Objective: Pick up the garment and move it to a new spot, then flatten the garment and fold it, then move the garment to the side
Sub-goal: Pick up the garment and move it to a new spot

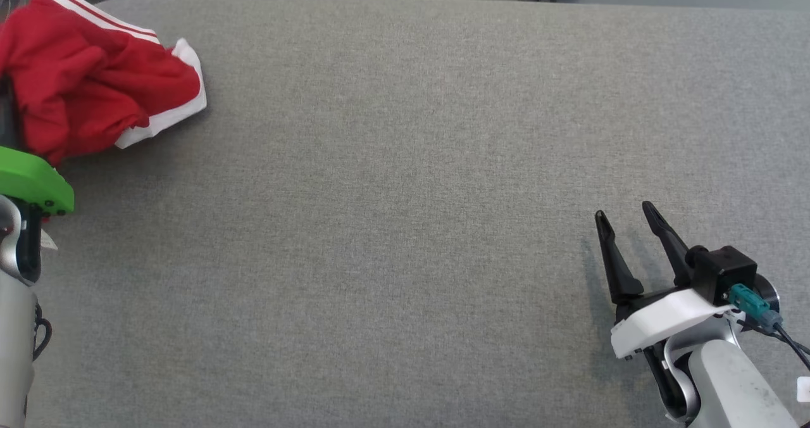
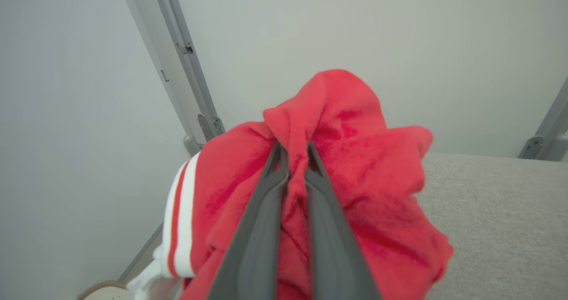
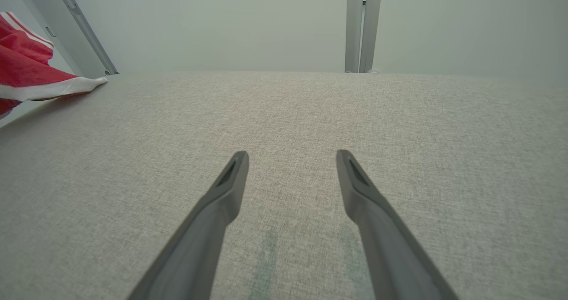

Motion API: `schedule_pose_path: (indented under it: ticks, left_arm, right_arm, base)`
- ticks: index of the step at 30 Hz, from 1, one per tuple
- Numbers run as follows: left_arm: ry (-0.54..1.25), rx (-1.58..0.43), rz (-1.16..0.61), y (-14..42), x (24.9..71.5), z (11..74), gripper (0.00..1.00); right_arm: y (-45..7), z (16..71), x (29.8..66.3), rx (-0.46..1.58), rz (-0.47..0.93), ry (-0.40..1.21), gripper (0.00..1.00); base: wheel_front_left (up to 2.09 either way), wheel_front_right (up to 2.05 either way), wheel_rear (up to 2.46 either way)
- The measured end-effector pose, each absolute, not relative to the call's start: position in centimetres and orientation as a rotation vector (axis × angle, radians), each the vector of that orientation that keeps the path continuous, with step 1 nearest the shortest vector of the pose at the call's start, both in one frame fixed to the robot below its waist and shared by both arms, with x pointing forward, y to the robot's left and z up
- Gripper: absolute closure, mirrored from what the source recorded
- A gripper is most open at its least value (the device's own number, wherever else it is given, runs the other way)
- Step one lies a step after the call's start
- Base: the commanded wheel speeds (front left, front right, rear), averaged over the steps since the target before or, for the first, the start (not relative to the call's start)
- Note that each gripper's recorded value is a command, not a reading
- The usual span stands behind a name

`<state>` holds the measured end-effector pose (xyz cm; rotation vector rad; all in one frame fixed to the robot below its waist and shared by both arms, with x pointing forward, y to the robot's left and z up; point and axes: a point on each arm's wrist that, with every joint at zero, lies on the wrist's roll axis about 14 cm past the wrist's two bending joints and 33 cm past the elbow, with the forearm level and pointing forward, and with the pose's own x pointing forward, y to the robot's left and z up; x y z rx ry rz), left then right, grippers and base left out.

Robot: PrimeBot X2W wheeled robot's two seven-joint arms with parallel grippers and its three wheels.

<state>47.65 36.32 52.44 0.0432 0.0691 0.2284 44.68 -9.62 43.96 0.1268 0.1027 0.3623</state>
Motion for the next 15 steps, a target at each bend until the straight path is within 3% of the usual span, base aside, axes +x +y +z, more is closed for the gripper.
schedule_pose_path:
  ticks: [8, 15]
  left_arm:
    - [-0.180, 0.072, 0.025, 29.8, 48.5, 62.6, 1.00]
    - [-0.290, -0.042, -0.276, 16.9, 47.7, 66.4, 1.00]
  right_arm:
    - [-9.9, 46.2, 42.8, 0.154, 0.335, 0.058, 0.00]
    - [-12.5, 46.6, 41.6, 0.161, 0.253, 0.047, 0.00]
  base:
    - [0.00, 0.00, 0.00]
    - [0.00, 0.00, 0.00]
